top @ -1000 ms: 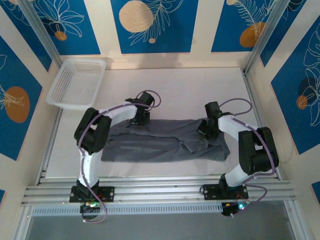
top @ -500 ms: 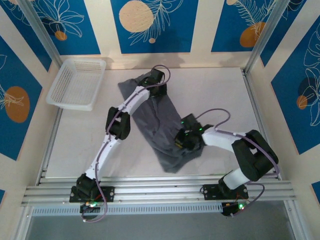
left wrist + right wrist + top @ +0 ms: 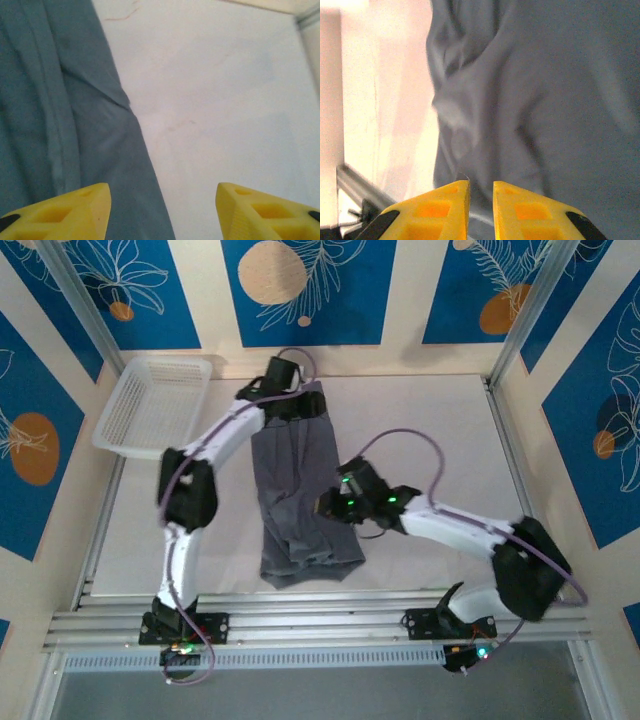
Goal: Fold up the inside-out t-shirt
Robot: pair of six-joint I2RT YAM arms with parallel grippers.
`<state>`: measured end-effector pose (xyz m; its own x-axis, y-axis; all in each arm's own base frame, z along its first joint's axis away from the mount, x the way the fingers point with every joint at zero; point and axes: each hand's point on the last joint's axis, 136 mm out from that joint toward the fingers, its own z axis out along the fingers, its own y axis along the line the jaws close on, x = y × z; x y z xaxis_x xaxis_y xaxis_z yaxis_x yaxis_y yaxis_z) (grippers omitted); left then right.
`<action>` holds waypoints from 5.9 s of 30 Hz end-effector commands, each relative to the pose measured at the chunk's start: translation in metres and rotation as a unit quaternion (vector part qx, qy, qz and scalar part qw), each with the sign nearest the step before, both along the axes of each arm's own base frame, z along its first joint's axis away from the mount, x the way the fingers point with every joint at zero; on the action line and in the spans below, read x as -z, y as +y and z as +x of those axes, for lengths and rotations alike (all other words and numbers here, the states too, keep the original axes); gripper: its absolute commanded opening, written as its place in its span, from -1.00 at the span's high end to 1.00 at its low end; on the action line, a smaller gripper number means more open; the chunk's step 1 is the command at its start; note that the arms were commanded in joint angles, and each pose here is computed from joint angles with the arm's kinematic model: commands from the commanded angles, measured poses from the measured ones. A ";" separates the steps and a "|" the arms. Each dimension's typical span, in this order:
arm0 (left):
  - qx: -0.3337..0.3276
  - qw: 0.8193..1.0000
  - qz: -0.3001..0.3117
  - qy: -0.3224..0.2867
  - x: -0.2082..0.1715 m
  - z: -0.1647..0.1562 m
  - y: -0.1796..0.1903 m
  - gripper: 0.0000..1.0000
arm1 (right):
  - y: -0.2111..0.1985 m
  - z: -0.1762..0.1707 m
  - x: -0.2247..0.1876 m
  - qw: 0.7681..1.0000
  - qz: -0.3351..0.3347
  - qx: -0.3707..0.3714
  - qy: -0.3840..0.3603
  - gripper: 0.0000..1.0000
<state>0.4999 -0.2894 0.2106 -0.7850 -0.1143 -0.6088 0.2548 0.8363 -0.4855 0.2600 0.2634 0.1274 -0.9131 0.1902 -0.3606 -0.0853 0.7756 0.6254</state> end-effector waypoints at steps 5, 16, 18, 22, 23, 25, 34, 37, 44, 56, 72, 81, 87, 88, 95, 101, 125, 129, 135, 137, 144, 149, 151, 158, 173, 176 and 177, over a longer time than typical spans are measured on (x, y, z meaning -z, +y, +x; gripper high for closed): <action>-0.015 0.999 0.027 -0.012 -0.002 -0.121 0.075 -0.29 | -0.058 -0.023 0.045 0.996 -0.015 -0.079 0.049 0.06; -0.045 0.991 0.008 0.123 0.094 -0.232 0.116 -0.34 | -0.039 -0.043 0.092 0.985 -0.002 -0.098 0.139 0.06; -0.047 0.990 0.005 0.130 0.100 -0.238 0.118 -0.35 | -0.038 -0.047 0.097 0.984 -0.003 -0.100 0.145 0.05; -0.055 0.988 0.007 0.146 0.112 -0.248 0.123 -0.38 | -0.032 -0.055 0.106 0.981 -0.009 -0.110 0.157 0.01; -0.055 0.987 0.005 0.154 0.115 -0.250 0.122 -0.41 | -0.030 -0.056 0.106 0.981 -0.007 -0.112 0.159 0.04; -0.046 0.984 -0.003 0.173 0.122 -0.256 0.118 -0.47 | -0.026 -0.057 0.105 0.980 -0.004 -0.112 0.163 0.22; -0.031 0.963 -0.024 0.267 0.165 -0.294 0.107 -0.45 | -0.019 -0.058 0.078 0.983 0.029 -0.105 0.147 1.00; -0.014 0.962 -0.039 0.269 0.166 -0.293 0.092 -0.39 | -0.016 -0.058 0.075 0.983 0.033 -0.109 0.144 1.00; 0.004 0.963 -0.068 0.261 0.163 -0.286 0.066 0.24 | -0.016 -0.059 0.077 0.983 0.033 -0.106 0.145 1.00; -0.004 0.965 -0.075 0.252 0.165 -0.282 0.064 -0.26 | -0.016 -0.060 0.085 0.982 0.032 -0.103 0.155 1.00; 0.027 0.960 -0.056 0.272 0.174 -0.306 0.058 1.00 | -0.027 -0.077 0.086 0.981 0.035 -0.080 0.172 1.00; 0.025 0.963 -0.038 0.266 0.157 -0.340 0.054 1.00 | -0.056 -0.119 0.054 0.982 0.035 -0.048 0.179 1.00; -0.023 0.985 -0.040 0.164 0.088 -0.289 0.060 1.00 | -0.056 -0.055 -0.003 0.994 0.039 -0.023 0.102 1.00; -0.034 0.988 -0.040 0.145 0.077 -0.276 0.063 1.00 | -0.056 -0.039 -0.011 0.995 0.035 -0.019 0.088 1.00; -0.074 0.993 -0.066 0.069 0.029 -0.175 0.072 1.00 | -0.054 0.082 -0.064 1.000 0.018 0.002 -0.005 1.00; -0.094 0.990 -0.077 0.071 0.046 -0.081 0.074 1.00 | -0.041 0.172 -0.074 1.000 0.011 0.003 -0.018 1.00; -0.141 0.983 -0.104 0.062 0.065 -0.037 0.134 -0.21 | -0.070 0.217 -0.030 0.986 -0.070 -0.104 0.114 -0.10; -0.100 0.989 -0.031 0.101 0.099 -0.093 0.114 -0.18 | -0.070 0.172 0.001 0.984 -0.061 -0.111 0.124 -0.14; -0.085 0.986 0.015 0.142 0.143 -0.125 0.100 -0.03 | -0.067 0.147 0.046 0.989 -0.003 -0.044 0.140 -0.13; -0.093 0.984 0.021 0.151 0.155 -0.126 0.102 0.13 | -0.057 0.145 0.063 0.989 0.005 -0.033 0.147 -0.10; -0.070 0.985 -0.006 0.158 0.169 -0.117 0.086 0.17 | -0.049 0.155 0.091 0.988 0.004 -0.007 0.157 -0.10; -0.071 0.982 -0.030 0.173 0.181 -0.114 0.079 0.29 | -0.042 0.164 0.087 0.988 0.025 -0.003 0.154 0.40; -0.072 0.981 -0.030 0.178 0.185 -0.115 0.078 0.55 | -0.040 0.163 0.087 0.987 0.029 -0.006 0.158 0.62; -0.076 0.979 -0.033 0.186 0.178 -0.141 0.092 1.00 | -0.062 0.139 0.079 0.990 0.015 0.030 0.136 1.00; -0.037 0.971 -0.020 0.237 0.164 -0.306 0.092 0.00 | -0.106 -0.040 0.069 0.986 -0.003 0.061 0.155 0.11; -0.036 0.979 -0.028 0.198 0.134 -0.292 0.089 -0.02 | -0.120 -0.019 0.043 0.989 -0.002 0.100 0.108 0.02; -0.032 0.981 -0.034 0.188 0.126 -0.288 0.085 -0.02 | -0.128 -0.008 0.038 0.988 -0.008 0.120 0.095 0.00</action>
